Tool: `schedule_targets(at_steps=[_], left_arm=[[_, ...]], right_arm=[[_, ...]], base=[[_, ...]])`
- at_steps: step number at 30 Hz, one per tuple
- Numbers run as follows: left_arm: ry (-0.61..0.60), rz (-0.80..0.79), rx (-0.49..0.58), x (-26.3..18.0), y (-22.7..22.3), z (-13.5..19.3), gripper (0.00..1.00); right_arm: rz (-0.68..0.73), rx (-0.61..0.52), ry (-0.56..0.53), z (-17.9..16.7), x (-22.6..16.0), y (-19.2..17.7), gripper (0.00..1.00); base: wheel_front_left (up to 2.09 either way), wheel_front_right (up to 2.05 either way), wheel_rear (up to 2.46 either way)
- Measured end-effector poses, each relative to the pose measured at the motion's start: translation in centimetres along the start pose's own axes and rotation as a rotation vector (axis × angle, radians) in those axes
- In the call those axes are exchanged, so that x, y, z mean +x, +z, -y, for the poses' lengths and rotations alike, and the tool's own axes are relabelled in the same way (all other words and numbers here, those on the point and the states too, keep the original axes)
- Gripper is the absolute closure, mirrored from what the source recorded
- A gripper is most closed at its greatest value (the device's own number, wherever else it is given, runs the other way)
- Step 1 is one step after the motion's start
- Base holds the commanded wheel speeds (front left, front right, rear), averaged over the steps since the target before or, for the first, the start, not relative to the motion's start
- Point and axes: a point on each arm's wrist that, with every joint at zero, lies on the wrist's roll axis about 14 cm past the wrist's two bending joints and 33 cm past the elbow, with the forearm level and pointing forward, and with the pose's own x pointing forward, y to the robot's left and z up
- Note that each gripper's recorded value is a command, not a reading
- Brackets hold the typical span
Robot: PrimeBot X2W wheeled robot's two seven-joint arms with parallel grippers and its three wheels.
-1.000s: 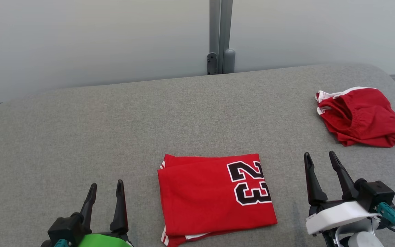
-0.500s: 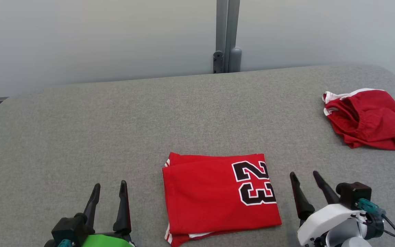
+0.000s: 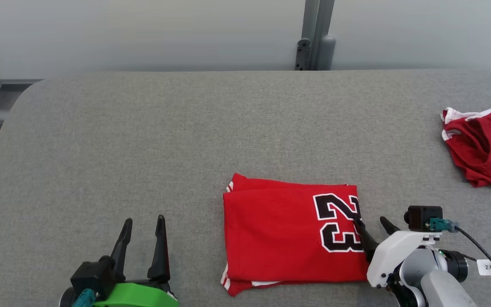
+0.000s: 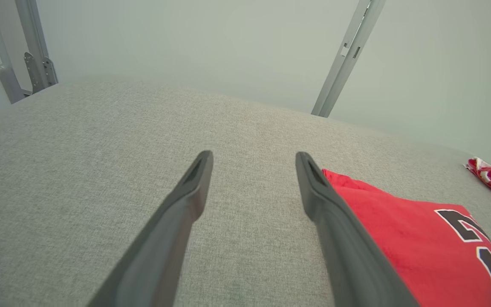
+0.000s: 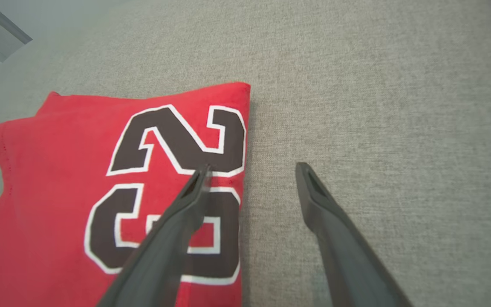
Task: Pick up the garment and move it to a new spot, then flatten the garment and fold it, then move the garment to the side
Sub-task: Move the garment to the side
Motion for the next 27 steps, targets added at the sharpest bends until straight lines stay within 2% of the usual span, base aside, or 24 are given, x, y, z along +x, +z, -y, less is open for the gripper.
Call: schedule_targets(at_steps=[8,9,10,11,12,13,19,27], left_arm=[[0.064,-0.021,0.001,0.1,-0.7,-1.9,0.0],[0.072,-0.023,0.002,0.0,-0.8,-2.1,0.0],[0.078,-0.026,0.002,0.0,-0.8,-2.3,0.0],[0.082,-0.028,0.002,0.0,-0.9,-2.4,0.0],[0.085,-0.03,0.002,0.1,-1.0,-2.4,0.0],[0.082,-0.031,0.003,0.1,-1.1,-2.4,0.0],[0.048,-0.039,0.009,0.9,-1.4,-1.6,0.0],[-0.057,-0.056,0.012,2.8,-2.1,1.4,0.0]], right_arm=[[-0.127,-0.005,0.059,-1.5,2.9,-2.4,0.0],[-0.135,-0.004,0.066,-1.7,3.1,-2.5,0.04],[-0.139,-0.005,0.073,-1.8,3.3,-2.6,0.55],[-0.142,-0.007,0.078,-2.0,3.4,-2.6,0.68],[-0.142,-0.008,0.085,-2.2,3.5,-2.6,0.88],[-0.139,-0.008,0.09,-2.3,3.6,-2.6,1.0],[-0.065,-0.007,0.072,-1.4,3.4,-0.9,1.0],[0.119,-0.007,-0.089,5.1,1.0,3.9,1.0]], base=[[0.0,0.0,0.0],[0.0,0.0,0.0],[0.0,0.0,0.0],[0.0,0.0,0.0],[0.0,0.0,0.0],[0.0,0.0,0.0],[0.0,0.0,0.0],[0.0,0.0,0.0]])
